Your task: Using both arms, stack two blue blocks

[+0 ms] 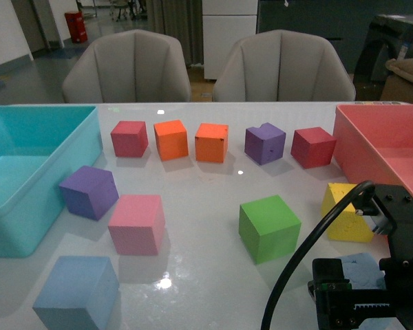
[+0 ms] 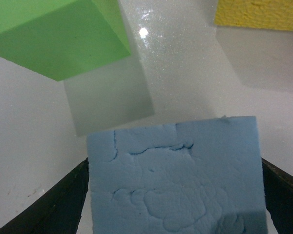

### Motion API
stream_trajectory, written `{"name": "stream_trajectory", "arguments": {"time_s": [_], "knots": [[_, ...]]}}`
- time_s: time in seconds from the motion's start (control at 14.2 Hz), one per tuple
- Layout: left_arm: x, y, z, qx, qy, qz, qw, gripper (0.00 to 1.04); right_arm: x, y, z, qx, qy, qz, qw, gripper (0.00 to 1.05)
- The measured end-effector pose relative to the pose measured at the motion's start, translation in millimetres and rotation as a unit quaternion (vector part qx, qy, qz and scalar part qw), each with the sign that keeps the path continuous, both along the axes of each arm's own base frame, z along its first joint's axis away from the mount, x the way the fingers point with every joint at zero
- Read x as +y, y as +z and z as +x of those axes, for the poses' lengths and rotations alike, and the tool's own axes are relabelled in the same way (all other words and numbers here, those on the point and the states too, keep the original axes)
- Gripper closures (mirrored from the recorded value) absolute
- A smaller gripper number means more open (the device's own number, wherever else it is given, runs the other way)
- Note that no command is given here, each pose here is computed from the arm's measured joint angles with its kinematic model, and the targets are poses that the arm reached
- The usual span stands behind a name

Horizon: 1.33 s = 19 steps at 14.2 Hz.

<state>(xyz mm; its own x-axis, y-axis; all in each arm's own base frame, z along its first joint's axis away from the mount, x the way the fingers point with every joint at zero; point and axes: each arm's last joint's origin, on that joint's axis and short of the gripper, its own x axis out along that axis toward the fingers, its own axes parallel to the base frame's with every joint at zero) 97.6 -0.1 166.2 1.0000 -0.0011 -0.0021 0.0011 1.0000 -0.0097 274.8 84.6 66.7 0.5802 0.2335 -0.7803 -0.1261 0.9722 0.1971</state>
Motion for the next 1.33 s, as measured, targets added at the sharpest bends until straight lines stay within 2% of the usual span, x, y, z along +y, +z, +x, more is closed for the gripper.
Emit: {"name": "stream_trajectory", "arguments": {"time_s": [0.14, 0.28, 0.35, 0.42, 0.63, 0.77, 0.91, 1.05, 1.19, 1.33], "knots": [[0.0, 0.0, 0.0, 0.0, 0.0, 0.0, 1.0, 0.07, -0.8, -3.6, 1.6, -0.009, -0.008, -0.01, 1.0, 0.1], [0.0, 0.0, 0.0, 0.0, 0.0, 0.0, 1.0, 0.07, -2.5, 3.5, -2.0, -0.029, -0.005, -0.026, 0.999, 0.42], [0.0, 0.0, 0.0, 0.0, 0.0, 0.0, 1.0, 0.07, -3.0, 7.9, -3.6, -0.039, -0.004, -0.034, 0.999, 0.49], [0.0, 0.0, 0.0, 0.0, 0.0, 0.0, 1.0, 0.07, -4.2, 11.6, -6.7, -0.045, -0.005, -0.04, 0.998, 0.52], [0.0, 0.0, 0.0, 0.0, 0.0, 0.0, 1.0, 0.07, -4.2, 40.0, -18.1, -0.082, -0.006, -0.038, 0.996, 0.54], [0.0, 0.0, 0.0, 0.0, 0.0, 0.0, 1.0, 0.07, 2.3, 70.7, -6.2, -0.127, 0.002, -0.032, 0.991, 0.54], [0.0, 0.0, 0.0, 0.0, 0.0, 0.0, 1.0, 0.07, 22.0, 87.6, 34.4, -0.136, 0.02, -0.025, 0.99, 0.55], [0.0, 0.0, 0.0, 0.0, 0.0, 0.0, 1.0, 0.07, 67.6, 93.6, 94.8, -0.121, 0.07, -0.026, 0.99, 0.55], [0.0, 0.0, 0.0, 0.0, 0.0, 0.0, 1.0, 0.07, 97.5, 95.5, 130.6, -0.125, 0.116, -0.024, 0.985, 0.55], [0.0, 0.0, 0.0, 0.0, 0.0, 0.0, 1.0, 0.07, 111.6, 85.7, 150.9, -0.116, 0.151, -0.026, 0.981, 0.55]]}}
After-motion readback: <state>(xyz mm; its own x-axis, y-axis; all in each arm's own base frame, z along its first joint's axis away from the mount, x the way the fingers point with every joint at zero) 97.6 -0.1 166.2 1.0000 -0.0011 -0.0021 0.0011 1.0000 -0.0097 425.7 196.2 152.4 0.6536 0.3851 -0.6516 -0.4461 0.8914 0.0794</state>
